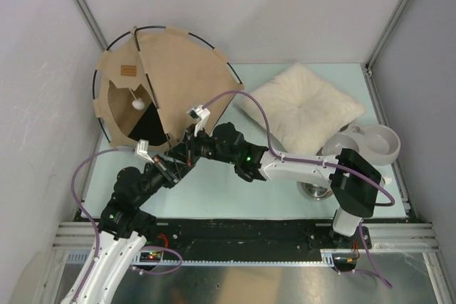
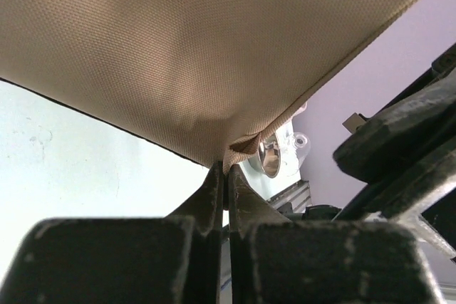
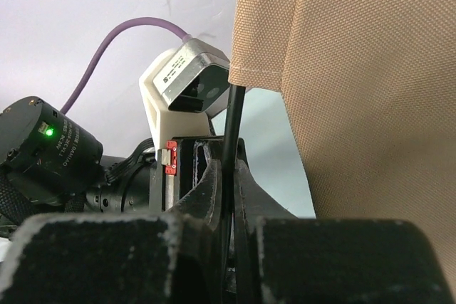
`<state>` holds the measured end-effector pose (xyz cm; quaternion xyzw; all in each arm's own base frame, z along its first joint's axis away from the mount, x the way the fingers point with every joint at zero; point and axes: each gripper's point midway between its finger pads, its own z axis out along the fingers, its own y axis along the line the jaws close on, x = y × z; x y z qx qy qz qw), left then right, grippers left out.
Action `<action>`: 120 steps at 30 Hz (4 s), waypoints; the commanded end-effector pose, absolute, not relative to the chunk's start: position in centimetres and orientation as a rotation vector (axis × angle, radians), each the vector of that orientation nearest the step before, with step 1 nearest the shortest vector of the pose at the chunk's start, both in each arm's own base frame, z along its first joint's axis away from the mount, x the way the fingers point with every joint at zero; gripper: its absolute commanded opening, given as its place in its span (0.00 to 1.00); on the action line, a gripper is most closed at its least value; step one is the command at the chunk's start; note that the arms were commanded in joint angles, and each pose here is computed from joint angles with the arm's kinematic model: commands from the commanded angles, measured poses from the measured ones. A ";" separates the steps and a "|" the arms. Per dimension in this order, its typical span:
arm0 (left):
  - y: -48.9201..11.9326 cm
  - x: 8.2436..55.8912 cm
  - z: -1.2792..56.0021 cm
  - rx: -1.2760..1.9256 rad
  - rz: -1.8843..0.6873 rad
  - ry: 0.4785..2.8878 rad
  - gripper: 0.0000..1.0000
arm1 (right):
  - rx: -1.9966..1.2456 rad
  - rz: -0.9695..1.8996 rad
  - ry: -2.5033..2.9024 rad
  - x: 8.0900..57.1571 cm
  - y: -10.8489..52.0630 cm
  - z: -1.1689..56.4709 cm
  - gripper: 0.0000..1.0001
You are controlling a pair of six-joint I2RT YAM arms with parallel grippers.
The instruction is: Set up the pet tent
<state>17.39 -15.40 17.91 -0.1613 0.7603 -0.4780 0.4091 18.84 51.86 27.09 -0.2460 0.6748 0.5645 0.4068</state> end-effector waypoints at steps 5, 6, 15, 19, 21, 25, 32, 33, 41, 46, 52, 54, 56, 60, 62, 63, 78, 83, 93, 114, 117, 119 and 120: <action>-16.8 15.4 20.5 -0.342 -1.343 1.912 0.00 | -0.500 1.301 1.564 19.8 49.7 30.1 0.00; -16.7 15.5 20.5 -0.346 -1.340 1.912 0.00 | -0.501 1.290 1.578 19.6 49.6 29.6 0.00; -16.6 15.5 20.4 -0.359 -1.342 1.908 0.00 | -0.514 1.228 1.676 18.3 49.9 25.9 0.37; -16.6 15.5 19.5 -0.357 -1.328 1.923 0.00 | -0.520 1.197 1.712 17.7 49.6 25.2 0.44; -16.5 15.5 19.1 -0.358 -1.319 1.932 0.00 | -0.524 1.184 1.724 17.3 49.3 25.1 0.45; -16.5 15.6 18.3 -0.361 -1.301 1.948 0.00 | -0.540 1.174 1.732 16.5 48.9 25.2 0.48; -16.3 15.7 17.4 -0.355 -1.271 1.971 0.00 | -0.551 1.182 1.736 15.3 48.4 25.5 0.58; -16.3 15.7 17.2 -0.354 -1.268 1.976 0.00 | -0.547 1.187 1.734 15.2 48.3 25.6 0.57; -16.2 15.5 16.4 -0.351 -1.254 1.991 0.00 | -0.522 1.198 1.715 16.1 48.0 26.2 0.07; -16.1 15.3 15.8 -0.334 -1.236 2.003 0.00 | -0.488 1.190 1.694 17.5 47.3 27.2 0.00; -15.9 15.1 14.9 -0.313 -1.205 2.028 0.00 | -0.413 1.182 1.629 20.0 46.1 29.5 0.00; -15.9 15.1 14.7 -0.305 -1.197 2.035 0.00 | -0.390 1.185 1.609 20.9 45.7 30.1 0.00; -15.8 15.0 14.5 -0.300 -1.194 2.034 0.00 | -0.371 1.182 1.588 21.8 45.5 30.6 0.00; -15.8 15.0 14.2 -0.291 -1.188 2.046 0.00 | -0.362 1.166 1.554 23.0 45.7 31.5 0.00; -15.9 14.9 14.1 -0.286 -1.188 2.049 0.00 | -0.356 1.149 1.545 23.6 45.9 31.7 0.00; -15.9 15.0 14.1 -0.285 -1.187 2.050 0.00 | -0.350 1.143 1.539 23.9 45.9 31.9 0.00; -16.0 14.9 14.1 -0.274 -1.187 2.057 0.00 | -0.296 1.112 1.485 26.2 47.5 34.2 0.00; -15.9 14.9 14.2 -0.275 -1.187 2.054 0.00 | -0.275 1.082 1.484 27.0 47.1 34.6 0.00; -15.9 14.9 14.1 -0.279 -1.185 2.056 0.00 | -0.208 0.995 1.526 28.7 46.0 33.4 0.00; -15.9 15.0 13.9 -0.283 -1.178 2.064 0.00 | -0.160 0.930 1.552 30.2 44.2 33.2 0.00; -15.9 15.0 13.9 -0.284 -1.176 2.067 0.00 | -0.169 0.933 1.562 30.1 44.1 33.0 0.00; -15.8 15.1 13.9 -0.286 -1.172 2.068 0.00 | -0.175 0.948 1.563 29.8 44.1 33.3 0.00; -15.8 15.1 13.8 -0.286 -1.170 2.069 0.00 | -0.182 0.960 1.564 29.6 44.2 33.3 0.00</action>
